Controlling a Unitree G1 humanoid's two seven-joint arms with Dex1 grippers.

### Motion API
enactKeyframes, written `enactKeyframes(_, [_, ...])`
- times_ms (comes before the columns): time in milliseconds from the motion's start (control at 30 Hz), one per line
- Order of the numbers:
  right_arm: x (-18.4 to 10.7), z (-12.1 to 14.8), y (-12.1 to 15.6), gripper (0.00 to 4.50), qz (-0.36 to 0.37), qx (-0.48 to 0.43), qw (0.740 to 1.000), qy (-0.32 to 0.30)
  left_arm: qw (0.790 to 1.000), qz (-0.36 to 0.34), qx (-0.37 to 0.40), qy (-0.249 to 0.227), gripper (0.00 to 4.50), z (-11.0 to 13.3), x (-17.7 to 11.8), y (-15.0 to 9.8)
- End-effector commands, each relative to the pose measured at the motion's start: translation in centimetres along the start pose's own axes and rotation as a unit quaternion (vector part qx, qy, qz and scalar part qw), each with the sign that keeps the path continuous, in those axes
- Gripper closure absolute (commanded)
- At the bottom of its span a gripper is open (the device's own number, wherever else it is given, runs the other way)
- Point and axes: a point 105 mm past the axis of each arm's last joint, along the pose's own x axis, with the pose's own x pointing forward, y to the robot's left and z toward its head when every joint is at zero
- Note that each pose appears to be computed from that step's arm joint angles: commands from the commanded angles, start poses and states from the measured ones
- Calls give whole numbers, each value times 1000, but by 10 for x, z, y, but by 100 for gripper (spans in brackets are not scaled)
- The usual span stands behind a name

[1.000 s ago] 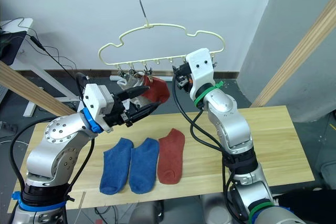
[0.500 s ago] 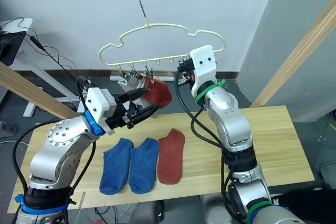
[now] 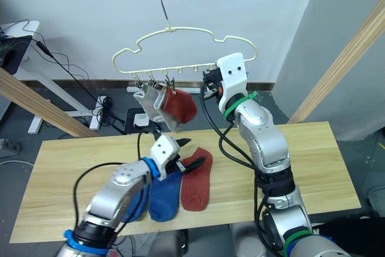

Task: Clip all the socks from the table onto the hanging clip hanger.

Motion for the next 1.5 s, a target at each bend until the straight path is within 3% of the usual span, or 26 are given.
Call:
enactKeyframes(33, [-3, 17, 4, 448, 13, -8, 999, -28, 999, 3, 16, 31, 0, -15, 6, -8])
enactKeyframes(267, [-5, 15, 4, 448, 17, -9, 1000, -23, 996, 27, 2, 82, 0, -44, 18, -10])
enactKeyframes(367, [-5, 15, 5, 448, 18, -7, 1000, -22, 995, 29, 14, 96, 59, -51, 24, -10])
enactKeyframes(533, [-5, 14, 6, 448, 19, -6, 1000, -20, 993, 28, 24, 114, 202, -58, 23, -8])
enactKeyframes(833, [-5, 14, 5, 448, 15, -6, 1000, -21, 993, 18, 74, 88, 341, -53, 17, -4])
enactKeyframes(967, [-5, 14, 5, 448, 15, -7, 1000, -21, 993, 10, 109, 52, 446, -42, 17, -4])
enactKeyframes(1133, [-6, 15, 4, 448, 14, -8, 1000, -22, 976, 34, 199, -83, 450, 15, 16, 6])
enactKeyframes(1233, [-6, 15, 5, 448, 15, -7, 1000, -22, 959, 62, 240, -137, 450, 42, 15, 14])
enactKeyframes(1500, [-7, 17, 9, 448, 25, 2, 999, -24, 928, 81, 293, -215, 450, 87, 21, 19])
